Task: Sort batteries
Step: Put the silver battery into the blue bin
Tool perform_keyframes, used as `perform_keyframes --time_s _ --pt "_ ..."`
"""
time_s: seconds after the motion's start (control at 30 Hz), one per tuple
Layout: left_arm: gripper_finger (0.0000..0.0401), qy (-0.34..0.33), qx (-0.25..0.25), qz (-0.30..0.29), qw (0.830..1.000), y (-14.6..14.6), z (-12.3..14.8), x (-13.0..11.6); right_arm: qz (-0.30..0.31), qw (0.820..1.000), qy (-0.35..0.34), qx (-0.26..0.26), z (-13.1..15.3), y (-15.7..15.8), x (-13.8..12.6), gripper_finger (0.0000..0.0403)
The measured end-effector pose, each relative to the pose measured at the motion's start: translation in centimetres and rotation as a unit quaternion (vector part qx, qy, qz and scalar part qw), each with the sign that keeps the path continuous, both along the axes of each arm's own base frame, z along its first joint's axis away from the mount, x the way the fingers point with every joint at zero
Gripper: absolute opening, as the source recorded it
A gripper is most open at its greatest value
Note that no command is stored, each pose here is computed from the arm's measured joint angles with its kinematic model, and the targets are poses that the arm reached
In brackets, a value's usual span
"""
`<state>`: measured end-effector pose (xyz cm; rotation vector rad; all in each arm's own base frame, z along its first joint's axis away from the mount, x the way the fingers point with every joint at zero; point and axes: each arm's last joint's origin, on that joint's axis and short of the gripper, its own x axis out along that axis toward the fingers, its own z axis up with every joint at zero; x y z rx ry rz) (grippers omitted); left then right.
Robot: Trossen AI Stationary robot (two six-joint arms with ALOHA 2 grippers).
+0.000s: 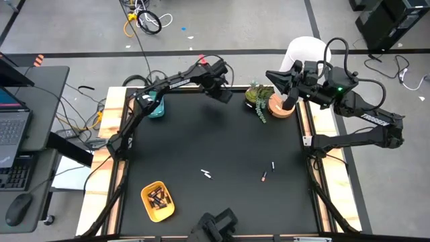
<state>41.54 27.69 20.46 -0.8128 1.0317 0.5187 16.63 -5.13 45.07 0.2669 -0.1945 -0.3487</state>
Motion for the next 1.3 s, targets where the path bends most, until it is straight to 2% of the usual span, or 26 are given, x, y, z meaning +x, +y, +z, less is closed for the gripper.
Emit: perform_keyframes --time_s 0.17,0.3,0.37,0.47,0.63,0.73,0.83,0.93,1.1,1.3 --pt "0.0172 -0.032 0.036 -0.047 0.998 -2.3 2.1 2.1 0.001 1.0 0.023 0.013 -0.5 0.0 0.1 0.0022" --pt "0.0177 -0.058 0.037 -0.049 0.996 -4.2 2.4 3.7 0.002 0.998 0.048 0.036 -1.1 0.0 0.1 0.0022" --pt "0.0186 -0.078 0.062 -0.06 0.993 -5.0 2.7 4.7 0.003 0.998 0.048 0.047 -1.2 0.0 0.2 0.0022" --pt "0.0215 -0.111 0.109 -0.07 0.985 -6.0 3.2 6.0 0.006 0.997 0.043 0.056 -1.2 0.1 0.1 0.0022" --pt "0.0292 -0.149 0.13 -0.036 0.98 -6.6 3.4 7.3 0.006 0.997 0.033 0.064 -1.0 0.2 -0.3 0.0022" --pt "0.033 -0.138 0.133 0.01 0.981 -7.1 1.9 8.2 0.007 0.997 0.028 0.068 -0.9 0.3 -0.5 0.0022" --pt "0.0344 -0.134 0.147 0.035 0.98 -8.3 0.5 9.3 0.012 0.997 0.028 0.068 -0.8 0.4 -0.7 0.0022" --pt "0.0341 -0.147 0.164 0.039 0.975 -9.8 -0.7 10.6 0.015 0.997 0.034 0.07 -0.9 0.4 -0.7 0.0022" --pt "0.033 -0.117 0.227 0.069 0.964 -11.4 -2.4 11.6 0.022 0.996 0.039 0.079 -1.1 0.6 -0.9 0.0022" --pt "0.0328 -0.107 0.214 0.09 0.967 -10.0 -5.9 11.9 0.034 0.996 0.033 0.078 -0.8 1.0 -1.7 0.0022"
